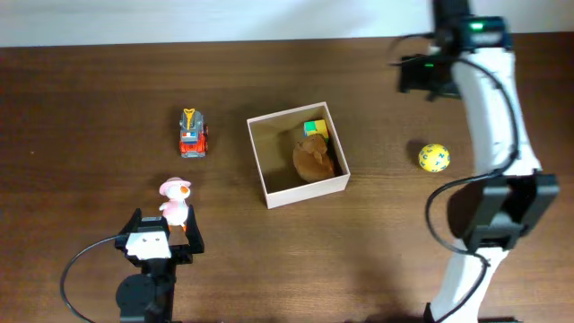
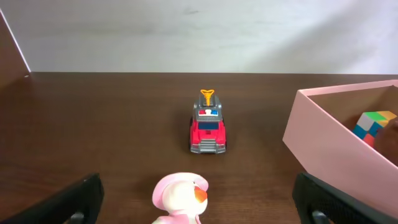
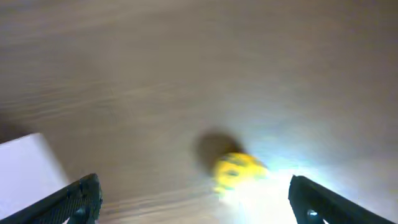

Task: Pack container
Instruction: 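Raise the right gripper out of the box and retract right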

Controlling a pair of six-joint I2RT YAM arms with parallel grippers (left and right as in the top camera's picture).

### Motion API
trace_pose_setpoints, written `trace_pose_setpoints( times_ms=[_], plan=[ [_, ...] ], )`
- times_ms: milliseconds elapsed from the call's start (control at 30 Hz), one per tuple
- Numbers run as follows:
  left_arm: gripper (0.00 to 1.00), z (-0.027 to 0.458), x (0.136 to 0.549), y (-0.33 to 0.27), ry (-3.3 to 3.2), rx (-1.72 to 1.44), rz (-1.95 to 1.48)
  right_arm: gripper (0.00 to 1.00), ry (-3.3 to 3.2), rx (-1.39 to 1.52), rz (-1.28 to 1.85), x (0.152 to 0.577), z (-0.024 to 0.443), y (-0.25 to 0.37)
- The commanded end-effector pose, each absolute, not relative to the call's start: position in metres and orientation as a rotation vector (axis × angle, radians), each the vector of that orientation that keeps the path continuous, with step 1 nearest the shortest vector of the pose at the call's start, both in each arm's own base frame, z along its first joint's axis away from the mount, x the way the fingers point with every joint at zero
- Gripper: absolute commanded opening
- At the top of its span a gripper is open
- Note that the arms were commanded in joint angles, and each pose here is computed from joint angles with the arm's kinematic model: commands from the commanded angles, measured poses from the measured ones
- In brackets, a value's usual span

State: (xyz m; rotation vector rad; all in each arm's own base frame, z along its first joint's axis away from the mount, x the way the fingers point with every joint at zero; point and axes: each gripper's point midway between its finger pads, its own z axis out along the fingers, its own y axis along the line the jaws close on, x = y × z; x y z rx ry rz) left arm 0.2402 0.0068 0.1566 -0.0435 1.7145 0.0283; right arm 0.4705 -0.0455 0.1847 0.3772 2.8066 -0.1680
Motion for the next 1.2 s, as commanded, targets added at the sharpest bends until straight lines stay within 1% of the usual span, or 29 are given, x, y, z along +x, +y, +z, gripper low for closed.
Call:
trace_pose_setpoints(
  times_ms=[0, 167, 1167],
  plan=[
    [0.99, 0.153, 0.240, 0.006, 1.717, -0.021, 0.034, 0.99, 2.777, 0.443, -0.223, 0.466, 0.195, -0.072],
    [0.99, 0.153, 0.240, 0.006, 1.717, -0.021, 0.034, 0.99, 2.782, 0.477, -0.232, 0.462, 0.195, -0.083],
    [0.99, 0.153, 0.240, 0.006, 1.717, -0.021, 0.034, 0.99, 2.785, 0.476, -0.232, 0.461, 0.195, -0.083]
  ],
)
